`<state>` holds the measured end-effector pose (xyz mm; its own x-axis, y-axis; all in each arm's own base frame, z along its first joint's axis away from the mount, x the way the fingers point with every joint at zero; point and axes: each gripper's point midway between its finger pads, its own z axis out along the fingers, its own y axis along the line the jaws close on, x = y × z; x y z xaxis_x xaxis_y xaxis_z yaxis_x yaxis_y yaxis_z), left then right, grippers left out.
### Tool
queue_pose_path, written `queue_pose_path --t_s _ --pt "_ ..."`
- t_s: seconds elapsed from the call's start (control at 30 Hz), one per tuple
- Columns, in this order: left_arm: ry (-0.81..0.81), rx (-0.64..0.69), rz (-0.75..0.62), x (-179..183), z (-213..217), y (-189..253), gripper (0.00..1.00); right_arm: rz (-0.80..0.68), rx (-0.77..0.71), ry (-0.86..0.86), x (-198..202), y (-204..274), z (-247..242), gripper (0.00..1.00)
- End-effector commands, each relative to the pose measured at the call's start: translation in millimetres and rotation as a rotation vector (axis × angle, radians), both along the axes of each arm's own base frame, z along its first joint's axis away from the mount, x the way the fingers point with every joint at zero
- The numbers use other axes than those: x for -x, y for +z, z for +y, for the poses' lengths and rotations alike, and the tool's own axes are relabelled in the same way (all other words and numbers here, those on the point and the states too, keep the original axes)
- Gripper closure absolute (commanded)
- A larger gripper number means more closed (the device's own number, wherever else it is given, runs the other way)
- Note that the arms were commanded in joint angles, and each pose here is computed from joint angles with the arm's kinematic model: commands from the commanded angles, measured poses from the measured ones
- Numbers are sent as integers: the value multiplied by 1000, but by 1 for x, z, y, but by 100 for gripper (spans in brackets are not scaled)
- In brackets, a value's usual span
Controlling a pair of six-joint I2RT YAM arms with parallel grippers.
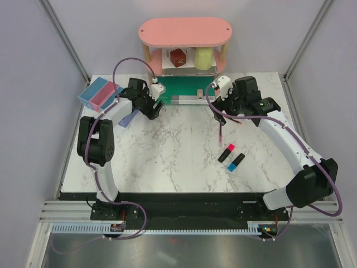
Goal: Sort the stationery into containers
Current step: Pick up the stationery from the center of the board.
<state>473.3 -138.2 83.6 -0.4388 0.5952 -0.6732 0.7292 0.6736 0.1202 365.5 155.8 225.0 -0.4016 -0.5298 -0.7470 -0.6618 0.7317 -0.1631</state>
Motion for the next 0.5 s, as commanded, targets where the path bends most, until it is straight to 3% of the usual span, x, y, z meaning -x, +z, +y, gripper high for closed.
queue_pose_path --t_s 0.0,0.3,0.47 --pt "9 19 -35 -10 -7 10 18 -41 -22 -2 1 13 -1 2" --pt "6 -24 -49 -12 -8 1 22 -39 -35 2 0 15 2 3" --pt "11 -58 -51 -16 -5 -7 31 -38 -35 2 3 15 1 3"
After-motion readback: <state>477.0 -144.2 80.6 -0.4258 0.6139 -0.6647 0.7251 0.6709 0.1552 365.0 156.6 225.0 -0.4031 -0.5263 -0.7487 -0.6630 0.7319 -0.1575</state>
